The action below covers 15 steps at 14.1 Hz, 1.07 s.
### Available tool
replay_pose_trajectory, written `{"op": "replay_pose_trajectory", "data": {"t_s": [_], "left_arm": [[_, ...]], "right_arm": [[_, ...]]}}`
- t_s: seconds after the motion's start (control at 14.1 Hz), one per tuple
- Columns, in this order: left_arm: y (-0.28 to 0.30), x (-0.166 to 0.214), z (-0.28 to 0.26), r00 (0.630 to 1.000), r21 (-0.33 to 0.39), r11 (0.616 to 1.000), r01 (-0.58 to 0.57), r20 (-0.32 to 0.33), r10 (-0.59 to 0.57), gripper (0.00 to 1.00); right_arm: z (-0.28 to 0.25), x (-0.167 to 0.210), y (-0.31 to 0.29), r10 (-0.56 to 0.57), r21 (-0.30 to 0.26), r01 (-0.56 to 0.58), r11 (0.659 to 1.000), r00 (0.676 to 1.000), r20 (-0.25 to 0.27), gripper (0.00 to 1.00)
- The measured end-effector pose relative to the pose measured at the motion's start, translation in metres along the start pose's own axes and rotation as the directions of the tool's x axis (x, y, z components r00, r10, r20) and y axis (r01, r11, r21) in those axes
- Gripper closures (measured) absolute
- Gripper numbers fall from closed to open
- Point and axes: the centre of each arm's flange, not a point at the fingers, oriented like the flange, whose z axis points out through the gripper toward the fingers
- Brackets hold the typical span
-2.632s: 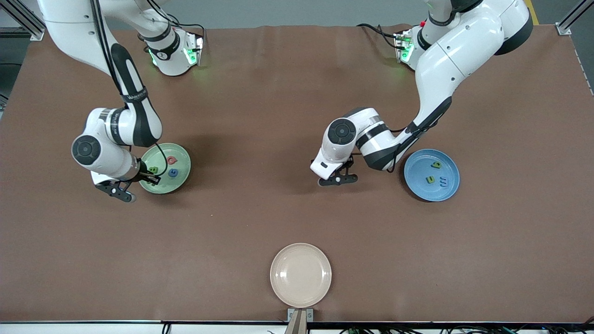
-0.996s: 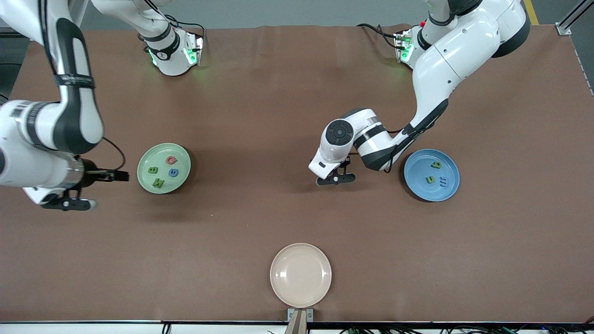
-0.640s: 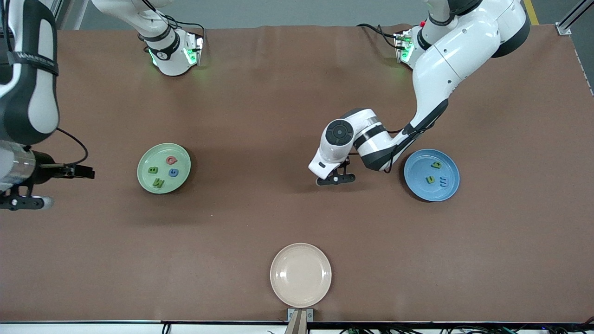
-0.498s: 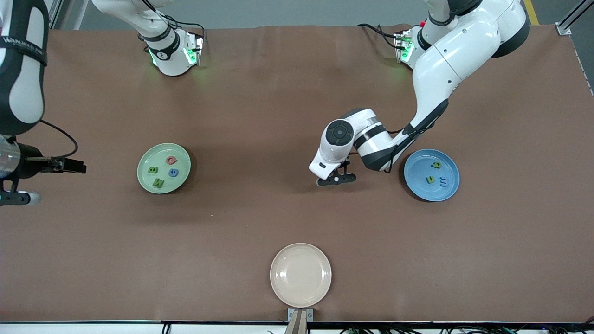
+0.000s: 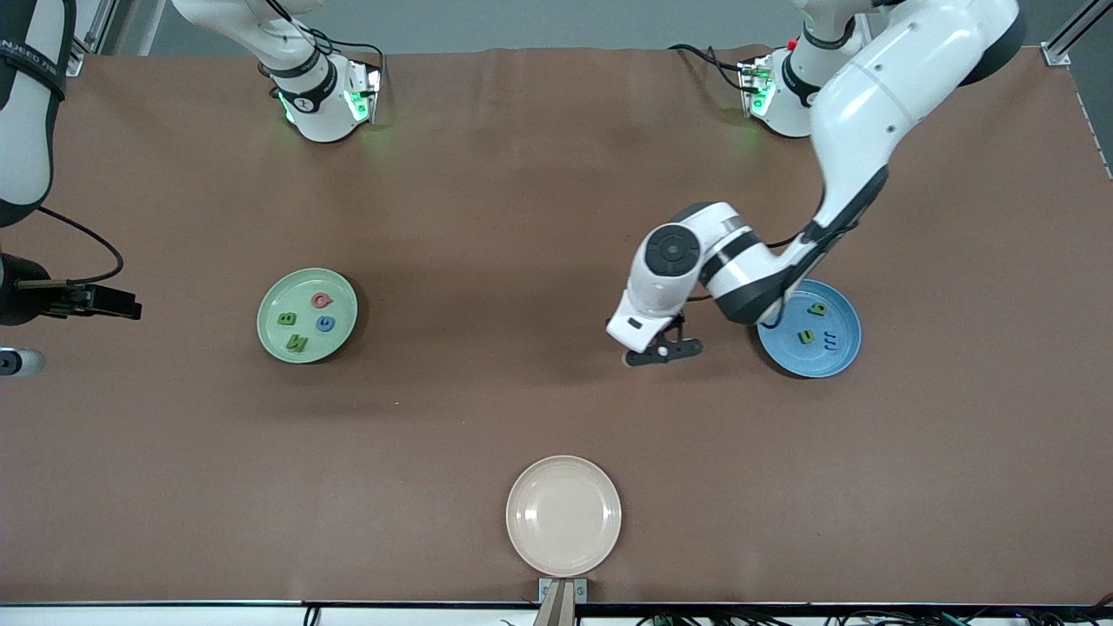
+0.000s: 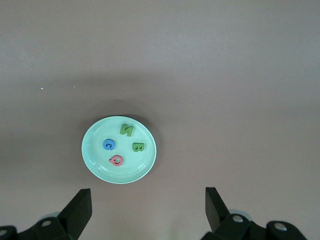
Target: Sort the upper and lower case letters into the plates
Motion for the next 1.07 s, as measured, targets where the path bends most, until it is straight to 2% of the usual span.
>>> {"op": "replay_pose_trajectory", "data": {"t_s": [0.14,0.36,0.5,0.64,0.85,1.07], "left_arm": [[-0.047,0.01,-0.018,0.999,0.015,0.999,-0.043,0.0,0.043,0.75],[-0.121,0.006,-0.017,0.994,0.05,0.993,-0.107,0.04,0.105,0.75],[-0.169,0.004,-0.007,0.988,0.087,0.985,-0.152,0.051,0.148,0.75],[-0.214,0.004,0.007,0.982,0.114,0.976,-0.184,0.053,0.179,0.75],[-0.251,-0.001,0.024,0.974,0.098,0.97,-0.222,0.059,0.216,0.75],[-0.257,-0.01,0.037,0.965,0.103,0.96,-0.261,0.066,0.256,0.75]], "right_arm": [[-0.002,0.0,0.0,-0.001,0.0,0.001,1.0,1.0,-0.004,0.0],[-0.003,0.0,-0.01,-0.018,0.004,0.018,1.0,1.0,-0.001,0.0],[-0.001,-0.004,-0.016,-0.024,0.009,0.024,1.0,0.999,0.035,0.0],[-0.004,-0.009,-0.011,-0.018,0.018,0.017,1.0,0.999,0.048,0.0],[-0.017,-0.02,-0.007,-0.015,0.028,0.014,1.0,0.999,0.039,0.0],[-0.023,-0.031,-0.007,-0.024,0.046,0.022,0.999,0.999,0.036,0.0]]}}
